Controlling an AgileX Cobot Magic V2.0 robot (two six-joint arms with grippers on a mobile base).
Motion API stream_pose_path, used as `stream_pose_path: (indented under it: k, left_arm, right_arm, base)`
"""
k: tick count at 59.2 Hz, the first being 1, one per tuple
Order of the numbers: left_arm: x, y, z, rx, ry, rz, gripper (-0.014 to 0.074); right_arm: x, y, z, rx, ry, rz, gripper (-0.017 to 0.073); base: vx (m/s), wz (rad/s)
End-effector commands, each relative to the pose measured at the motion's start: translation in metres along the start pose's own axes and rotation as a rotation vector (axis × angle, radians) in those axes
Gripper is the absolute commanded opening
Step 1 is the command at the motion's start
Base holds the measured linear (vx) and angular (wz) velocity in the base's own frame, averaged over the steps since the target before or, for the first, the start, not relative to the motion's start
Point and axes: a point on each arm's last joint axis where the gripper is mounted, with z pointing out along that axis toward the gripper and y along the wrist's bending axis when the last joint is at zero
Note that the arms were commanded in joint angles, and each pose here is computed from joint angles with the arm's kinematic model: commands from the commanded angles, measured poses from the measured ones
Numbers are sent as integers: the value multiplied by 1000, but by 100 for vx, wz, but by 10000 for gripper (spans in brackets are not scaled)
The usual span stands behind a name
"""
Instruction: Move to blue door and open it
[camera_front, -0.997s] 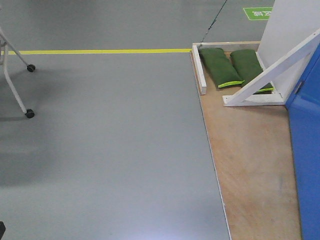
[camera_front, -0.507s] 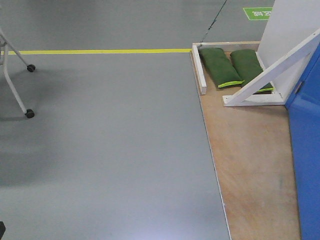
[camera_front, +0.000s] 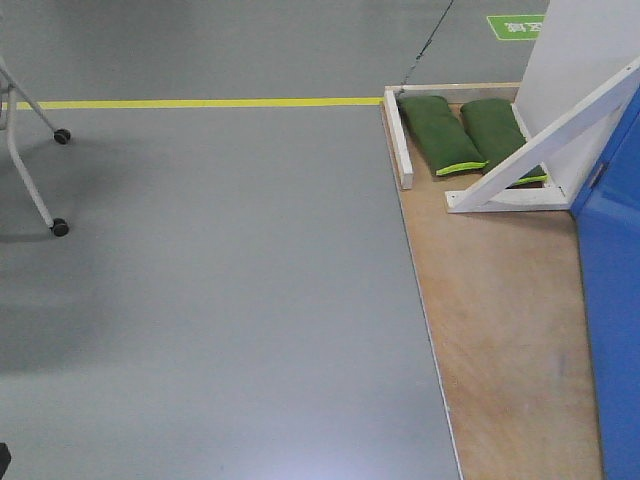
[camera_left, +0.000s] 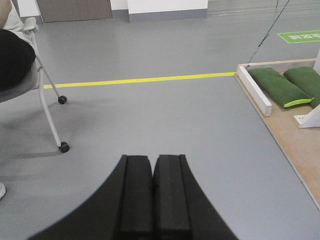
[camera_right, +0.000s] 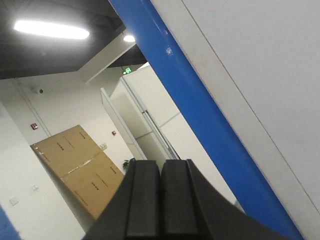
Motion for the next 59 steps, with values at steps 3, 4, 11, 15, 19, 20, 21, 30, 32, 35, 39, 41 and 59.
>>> stream_pose_path:
  k: [3,4,11,15,19,20,21,30,32,35,39,41,59]
  left_arm:
    - [-18,0,-5,5,-130,-7,71]
    - [-18,0,-5,5,-130,-7,71]
    - [-18,0,-5,5,-130,-7,71]
    - [-18,0,-5,5,-130,-7,71]
    - [-18,0,-5,5,-130,-7,71]
    - [-18,0,-5,5,-130,-7,71]
    - [-18,0,-5,5,-130,-7,71]
    - [-18,0,-5,5,-130,-7,71]
    - [-18,0,-5,5,-130,-7,71]
    - [-18,0,-5,5,-130,-7,71]
    - [-18,0,-5,5,-130,-7,71]
    - [-18,0,-5,5,-130,-7,71]
    - [-18,0,-5,5,-130,-7,71]
  right_arm:
    - [-30,11,7,-37,-144,-19,-4]
    - [-33,10,8,-35,-153,-21,-4]
    - [-50,-7,14,10,-183,-46,-4]
    - [-59,-21,17,48,-216,-64,-4]
    - [-66,-36,21,87,-237,-81,-4]
    - [-65,-39,23,92,-237,-83,-4]
    - [-65,-39,24,92,-236,-83,-4]
    - [-59,-33,32,69,-226,-75,-4]
    - [-56,-32,35,64,-218,-73,-4]
    - [-50,-30,41,54,-206,-70,-4]
    - [-42,-24,48,34,-181,-61,-4]
    - [-38,-22,52,25,-168,-57,-4]
    - [-1,-1,77,-46,-97,-87,-4]
  base:
    - [0,0]
    - [0,0]
    - [0,0]
    - [0,0]
    - [0,0]
    - [0,0]
    - [0,0]
    - [0,0]
    - [0,0]
    - [0,0]
    - [0,0]
    - [0,0]
    - [0,0]
